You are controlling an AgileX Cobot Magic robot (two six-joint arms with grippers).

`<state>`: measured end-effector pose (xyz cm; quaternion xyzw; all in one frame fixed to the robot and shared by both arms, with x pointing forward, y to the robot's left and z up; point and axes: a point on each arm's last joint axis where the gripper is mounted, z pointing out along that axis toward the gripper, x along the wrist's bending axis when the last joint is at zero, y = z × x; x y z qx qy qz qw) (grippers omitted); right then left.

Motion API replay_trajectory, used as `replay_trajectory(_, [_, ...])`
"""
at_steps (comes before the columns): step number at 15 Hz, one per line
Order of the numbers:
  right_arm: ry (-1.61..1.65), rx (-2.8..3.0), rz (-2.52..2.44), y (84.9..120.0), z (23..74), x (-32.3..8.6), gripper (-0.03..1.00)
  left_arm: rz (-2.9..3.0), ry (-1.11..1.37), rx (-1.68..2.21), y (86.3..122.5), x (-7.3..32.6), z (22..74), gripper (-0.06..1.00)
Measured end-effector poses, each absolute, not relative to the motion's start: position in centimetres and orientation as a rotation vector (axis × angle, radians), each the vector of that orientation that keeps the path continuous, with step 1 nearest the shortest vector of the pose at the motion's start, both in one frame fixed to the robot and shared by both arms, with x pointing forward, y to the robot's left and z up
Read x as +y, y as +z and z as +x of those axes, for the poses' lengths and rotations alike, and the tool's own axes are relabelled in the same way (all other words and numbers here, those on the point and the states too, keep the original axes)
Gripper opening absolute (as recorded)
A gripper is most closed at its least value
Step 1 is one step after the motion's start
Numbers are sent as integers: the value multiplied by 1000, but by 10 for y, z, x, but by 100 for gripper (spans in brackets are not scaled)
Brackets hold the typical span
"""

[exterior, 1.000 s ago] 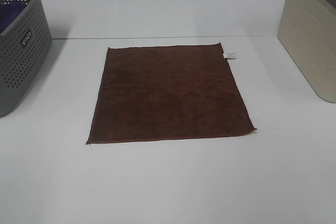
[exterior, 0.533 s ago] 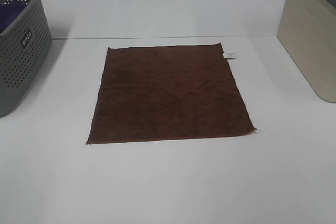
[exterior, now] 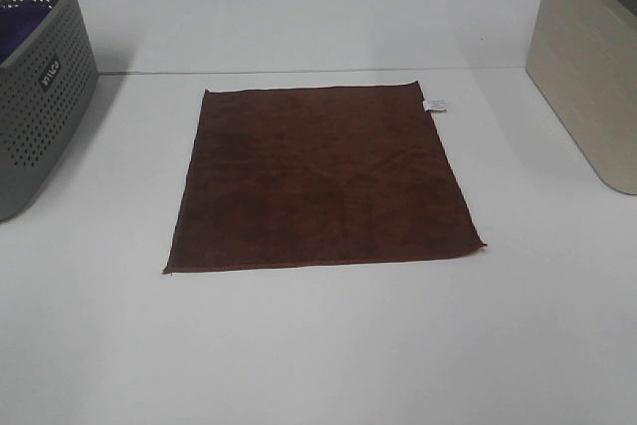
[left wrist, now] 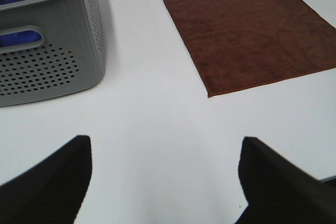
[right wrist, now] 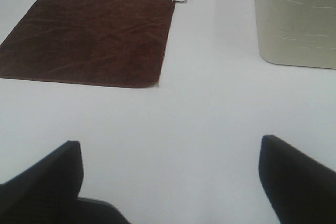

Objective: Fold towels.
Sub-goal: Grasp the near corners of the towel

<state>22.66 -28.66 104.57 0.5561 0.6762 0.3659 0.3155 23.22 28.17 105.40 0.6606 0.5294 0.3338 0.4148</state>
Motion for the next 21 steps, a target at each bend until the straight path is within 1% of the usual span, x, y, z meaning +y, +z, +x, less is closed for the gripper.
replay_trajectory(21, [967, 1782, 1465, 1046, 227, -286, 85, 1644, 853, 1319, 1057, 282, 232, 74])
